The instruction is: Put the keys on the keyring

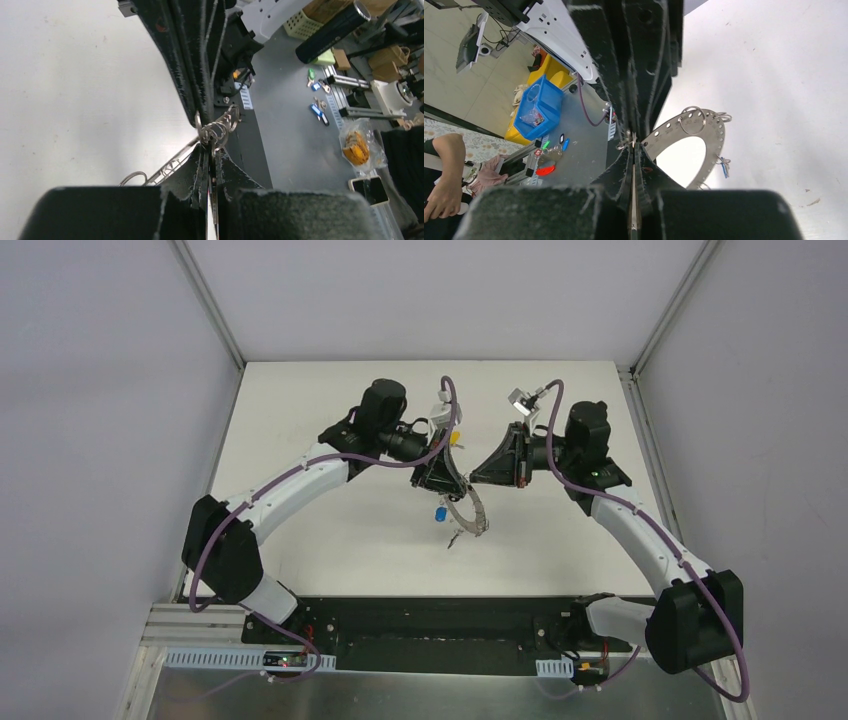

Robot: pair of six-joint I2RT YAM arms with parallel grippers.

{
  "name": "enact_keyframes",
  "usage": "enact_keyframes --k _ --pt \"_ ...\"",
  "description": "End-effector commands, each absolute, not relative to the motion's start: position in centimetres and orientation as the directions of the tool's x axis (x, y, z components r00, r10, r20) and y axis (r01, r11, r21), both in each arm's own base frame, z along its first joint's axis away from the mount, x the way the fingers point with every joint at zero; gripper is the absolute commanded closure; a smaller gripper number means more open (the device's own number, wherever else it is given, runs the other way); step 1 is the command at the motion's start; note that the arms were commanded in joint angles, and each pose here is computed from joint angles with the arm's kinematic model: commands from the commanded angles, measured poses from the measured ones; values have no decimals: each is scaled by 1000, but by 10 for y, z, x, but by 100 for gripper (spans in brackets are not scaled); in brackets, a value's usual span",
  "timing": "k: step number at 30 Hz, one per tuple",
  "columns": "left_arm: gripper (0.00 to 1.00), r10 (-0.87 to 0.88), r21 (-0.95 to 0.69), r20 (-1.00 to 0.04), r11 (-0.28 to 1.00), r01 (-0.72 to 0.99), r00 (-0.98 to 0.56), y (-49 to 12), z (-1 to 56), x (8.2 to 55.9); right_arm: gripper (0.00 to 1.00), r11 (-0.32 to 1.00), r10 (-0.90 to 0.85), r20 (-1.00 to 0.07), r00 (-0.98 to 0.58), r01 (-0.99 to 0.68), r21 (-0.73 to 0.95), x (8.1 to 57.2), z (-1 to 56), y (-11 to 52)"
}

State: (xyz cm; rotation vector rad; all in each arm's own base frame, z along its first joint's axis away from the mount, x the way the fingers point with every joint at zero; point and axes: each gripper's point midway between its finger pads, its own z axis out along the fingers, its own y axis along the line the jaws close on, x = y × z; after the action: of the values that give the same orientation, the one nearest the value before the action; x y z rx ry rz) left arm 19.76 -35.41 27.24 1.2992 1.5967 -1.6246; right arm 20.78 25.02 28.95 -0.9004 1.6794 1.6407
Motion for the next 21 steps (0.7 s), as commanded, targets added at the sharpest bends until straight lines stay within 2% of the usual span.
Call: enact_keyframes --k 1,21 --pt "100 300 -393 -897 -200 898 -326 -339 287 186 100 -1 -47 -873 -485 -874 485 205 301 247" --pt "100 340 -432 -862 -108 896 -375 -346 293 210 100 3 -86 -886 -455 -890 456 199 292 247"
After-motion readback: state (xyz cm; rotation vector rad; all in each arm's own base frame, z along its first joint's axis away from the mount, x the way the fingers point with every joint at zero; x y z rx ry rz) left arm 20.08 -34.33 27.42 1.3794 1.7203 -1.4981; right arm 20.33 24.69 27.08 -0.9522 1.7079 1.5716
